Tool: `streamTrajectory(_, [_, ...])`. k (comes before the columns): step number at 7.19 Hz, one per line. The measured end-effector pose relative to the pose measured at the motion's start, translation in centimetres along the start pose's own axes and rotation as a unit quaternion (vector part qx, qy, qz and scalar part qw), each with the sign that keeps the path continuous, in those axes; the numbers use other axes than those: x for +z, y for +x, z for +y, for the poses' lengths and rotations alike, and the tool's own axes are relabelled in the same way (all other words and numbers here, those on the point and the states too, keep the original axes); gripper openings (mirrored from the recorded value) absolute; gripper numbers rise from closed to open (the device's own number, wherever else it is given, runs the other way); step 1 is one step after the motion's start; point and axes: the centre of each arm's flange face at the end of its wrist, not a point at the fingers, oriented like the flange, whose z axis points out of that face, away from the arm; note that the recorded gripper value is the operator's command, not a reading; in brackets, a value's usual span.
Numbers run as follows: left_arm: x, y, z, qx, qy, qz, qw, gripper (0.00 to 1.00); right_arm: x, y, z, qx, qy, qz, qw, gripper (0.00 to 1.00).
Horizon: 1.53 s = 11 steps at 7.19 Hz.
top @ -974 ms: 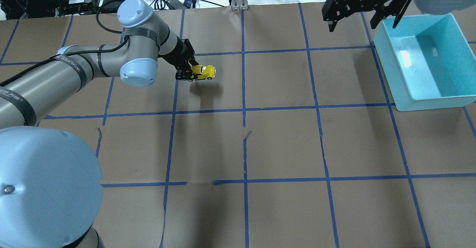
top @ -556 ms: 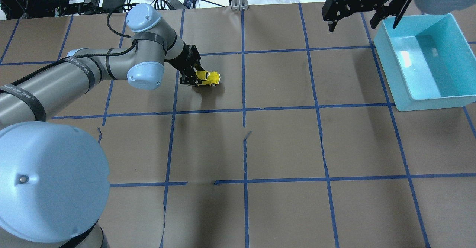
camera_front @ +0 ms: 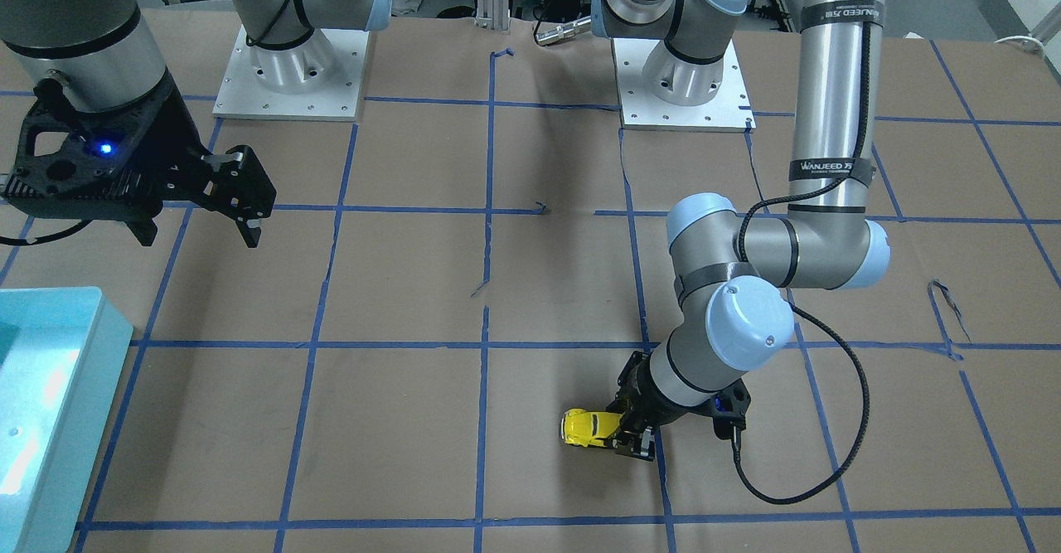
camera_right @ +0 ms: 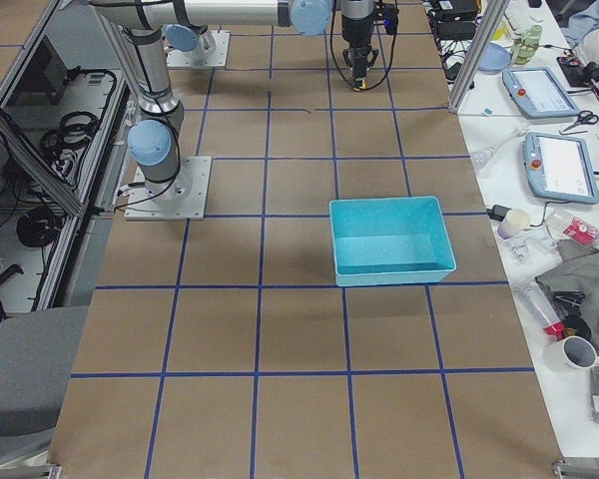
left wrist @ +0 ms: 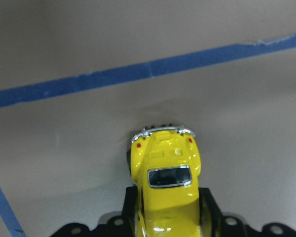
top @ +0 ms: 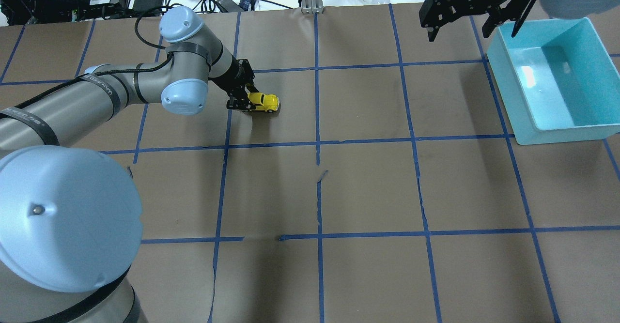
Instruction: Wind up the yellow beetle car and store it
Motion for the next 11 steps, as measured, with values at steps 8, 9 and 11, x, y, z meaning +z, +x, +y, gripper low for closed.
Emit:
streamTrajectory(8, [-2.5,-0.1,-10.1,0.005,0.029,0.010,0.9995,0.00,0.3,0.0,-0.1,0.000,-0.003,0.000,1.0000,1.00])
streamTrajectory(9, [-2.9,-0.4,-11.9,0.009,0.037,0.009,0.9992,0.00,0.4,0.0,-0.1,0.000,-0.003,-0.001,1.0000,1.00])
streamTrajectory(11, [-3.8,-1.1,-15.4,0.007,0.046,0.008,0.9989,0.00,0.5,-0.1,-0.1,0.000,-0.004,-0.002,1.0000,1.00])
